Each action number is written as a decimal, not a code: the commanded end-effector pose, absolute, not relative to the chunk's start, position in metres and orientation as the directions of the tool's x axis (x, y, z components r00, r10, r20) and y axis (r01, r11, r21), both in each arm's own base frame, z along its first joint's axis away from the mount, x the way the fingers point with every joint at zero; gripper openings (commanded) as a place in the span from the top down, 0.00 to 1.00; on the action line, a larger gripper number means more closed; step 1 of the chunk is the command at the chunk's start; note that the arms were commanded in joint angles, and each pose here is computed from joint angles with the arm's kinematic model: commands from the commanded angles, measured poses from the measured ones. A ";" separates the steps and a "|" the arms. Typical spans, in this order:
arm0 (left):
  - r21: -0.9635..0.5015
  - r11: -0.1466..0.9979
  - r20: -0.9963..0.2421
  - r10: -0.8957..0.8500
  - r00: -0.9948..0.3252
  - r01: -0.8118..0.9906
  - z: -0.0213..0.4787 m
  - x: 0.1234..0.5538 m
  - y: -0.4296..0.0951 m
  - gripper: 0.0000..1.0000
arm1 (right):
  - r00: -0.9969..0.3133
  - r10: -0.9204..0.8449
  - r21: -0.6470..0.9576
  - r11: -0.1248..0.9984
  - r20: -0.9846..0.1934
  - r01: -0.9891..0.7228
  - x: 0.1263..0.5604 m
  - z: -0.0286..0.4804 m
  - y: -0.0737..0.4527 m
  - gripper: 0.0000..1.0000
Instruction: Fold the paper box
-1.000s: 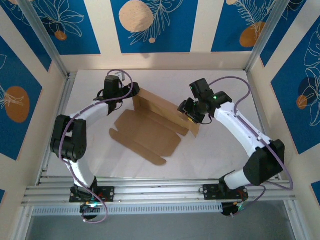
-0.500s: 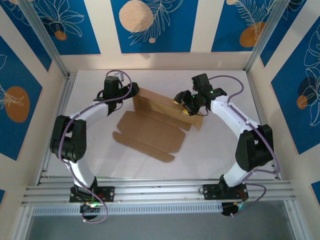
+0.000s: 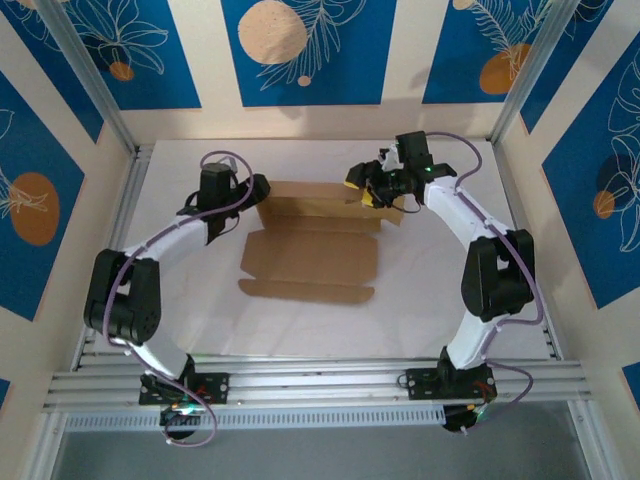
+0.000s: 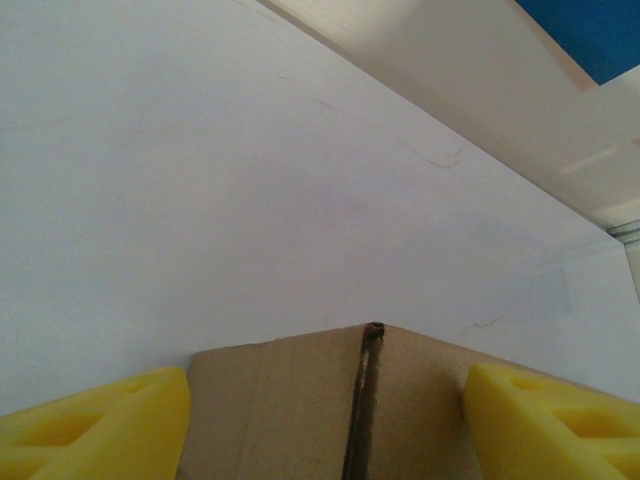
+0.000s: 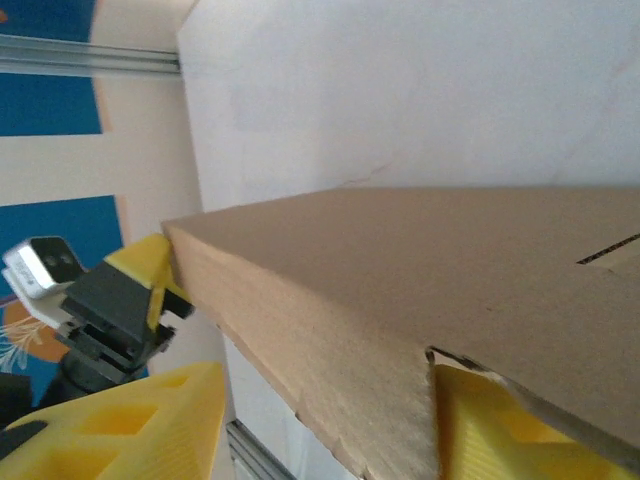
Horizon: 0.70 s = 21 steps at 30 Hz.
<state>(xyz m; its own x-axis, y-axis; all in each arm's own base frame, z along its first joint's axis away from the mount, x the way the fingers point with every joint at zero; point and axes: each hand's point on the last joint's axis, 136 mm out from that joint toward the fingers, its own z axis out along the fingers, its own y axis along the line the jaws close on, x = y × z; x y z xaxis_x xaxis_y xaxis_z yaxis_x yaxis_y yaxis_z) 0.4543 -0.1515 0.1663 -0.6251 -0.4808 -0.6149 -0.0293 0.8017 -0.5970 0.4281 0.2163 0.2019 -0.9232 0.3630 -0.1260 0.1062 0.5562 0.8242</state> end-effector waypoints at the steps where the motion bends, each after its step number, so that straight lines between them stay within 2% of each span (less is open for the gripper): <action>1: -0.592 0.804 -0.587 -0.469 -0.660 -0.045 0.156 0.438 -0.155 0.28 | -0.940 0.309 0.890 0.457 -0.142 0.015 0.431 0.220 0.233 0.45; 13: -0.533 0.844 -0.631 -0.444 -0.636 -0.060 0.161 0.434 -0.150 0.27 | -0.875 0.454 0.919 0.394 -0.170 0.026 0.432 0.217 0.209 0.41; 21: -0.535 0.842 -0.621 -0.449 -0.642 -0.072 0.158 0.431 -0.153 0.28 | -0.865 0.485 0.953 0.300 -0.127 0.028 0.443 0.216 0.210 0.53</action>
<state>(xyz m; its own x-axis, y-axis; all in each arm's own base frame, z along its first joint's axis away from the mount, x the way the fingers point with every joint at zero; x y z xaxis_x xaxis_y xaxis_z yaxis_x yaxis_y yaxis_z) 0.4425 -0.1533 0.1655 -0.6165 -0.4700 -0.6317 -0.0545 0.8258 -0.5613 0.4367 0.2060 0.1916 -0.8701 0.4821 -0.1020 0.0990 0.3737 0.9223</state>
